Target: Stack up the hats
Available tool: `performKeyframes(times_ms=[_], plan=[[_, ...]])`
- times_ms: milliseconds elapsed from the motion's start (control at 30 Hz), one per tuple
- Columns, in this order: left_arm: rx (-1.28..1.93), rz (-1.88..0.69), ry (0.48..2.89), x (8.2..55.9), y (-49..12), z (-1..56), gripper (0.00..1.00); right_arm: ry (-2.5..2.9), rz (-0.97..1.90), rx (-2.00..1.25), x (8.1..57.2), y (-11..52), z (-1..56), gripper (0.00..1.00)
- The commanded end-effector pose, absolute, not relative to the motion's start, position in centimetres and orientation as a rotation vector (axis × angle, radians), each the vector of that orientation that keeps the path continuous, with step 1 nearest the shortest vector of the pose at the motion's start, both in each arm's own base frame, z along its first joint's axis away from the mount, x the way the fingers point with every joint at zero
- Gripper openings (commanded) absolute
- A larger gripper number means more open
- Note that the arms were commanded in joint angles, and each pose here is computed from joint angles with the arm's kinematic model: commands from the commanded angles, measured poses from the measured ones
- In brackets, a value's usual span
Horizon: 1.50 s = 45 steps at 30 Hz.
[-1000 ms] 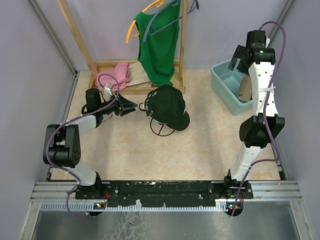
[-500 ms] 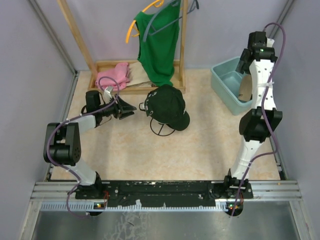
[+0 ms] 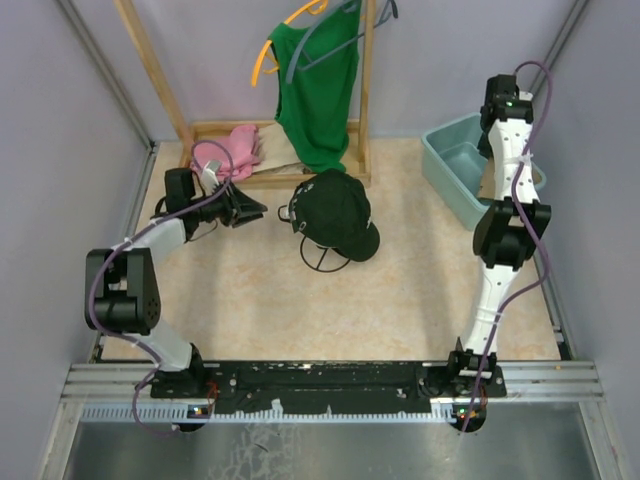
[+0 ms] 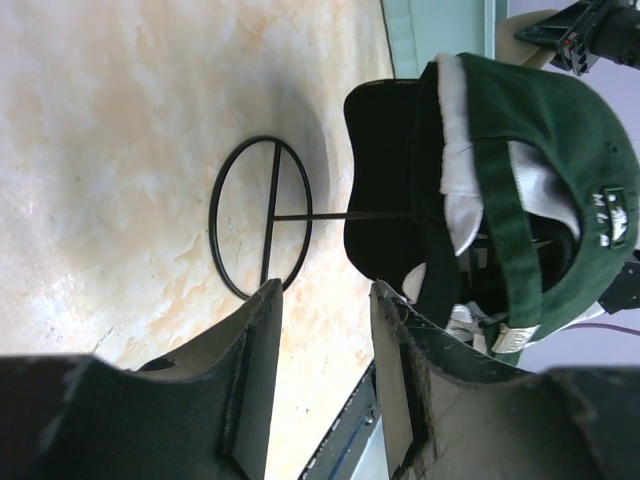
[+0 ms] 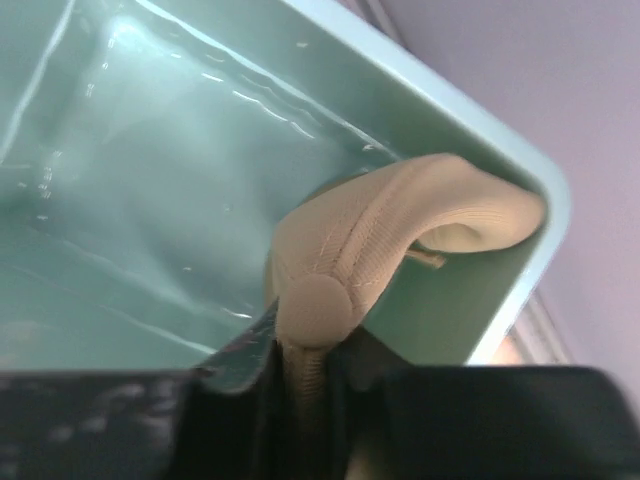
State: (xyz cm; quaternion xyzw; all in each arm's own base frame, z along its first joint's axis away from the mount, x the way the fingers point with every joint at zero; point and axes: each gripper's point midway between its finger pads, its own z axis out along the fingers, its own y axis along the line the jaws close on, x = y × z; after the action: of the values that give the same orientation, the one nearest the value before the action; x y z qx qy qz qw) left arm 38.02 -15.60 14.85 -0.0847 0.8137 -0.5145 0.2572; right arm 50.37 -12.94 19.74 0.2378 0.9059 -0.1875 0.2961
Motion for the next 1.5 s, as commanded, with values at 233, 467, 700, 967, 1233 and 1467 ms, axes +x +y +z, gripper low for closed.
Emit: performKeyframes(times_ms=[233, 467, 700, 967, 1233, 1467], plan=[[-0.100, -1.340, 1.995, 39.1, -15.4, 26.3, 0.44, 2.233, -0.160, 0.597, 46.8, -8.9, 28.9, 0.00], [0.064, -1.463, 1.881, 38.0, -18.5, 33.7, 0.49, 2.104, 0.117, 0.505, 44.2, -4.6, 35.4, 0.00], [0.228, -1.461, 1.803, 36.7, -23.3, 38.8, 0.54, 1.964, 0.296, 0.410, 41.8, -1.7, 41.4, 0.00], [0.408, -1.279, 1.786, 35.2, -31.3, 41.7, 0.60, 1.834, 0.588, 0.480, 38.6, 2.1, 44.0, 0.00], [0.401, -1.306, 1.737, 33.9, -38.9, 43.0, 0.66, 1.697, 0.657, 0.639, 37.3, 3.4, 44.6, 0.00], [0.620, -1.224, 1.630, 31.9, -45.9, 42.7, 0.76, 1.719, 0.687, 0.700, 37.4, 4.1, 44.8, 0.00]])
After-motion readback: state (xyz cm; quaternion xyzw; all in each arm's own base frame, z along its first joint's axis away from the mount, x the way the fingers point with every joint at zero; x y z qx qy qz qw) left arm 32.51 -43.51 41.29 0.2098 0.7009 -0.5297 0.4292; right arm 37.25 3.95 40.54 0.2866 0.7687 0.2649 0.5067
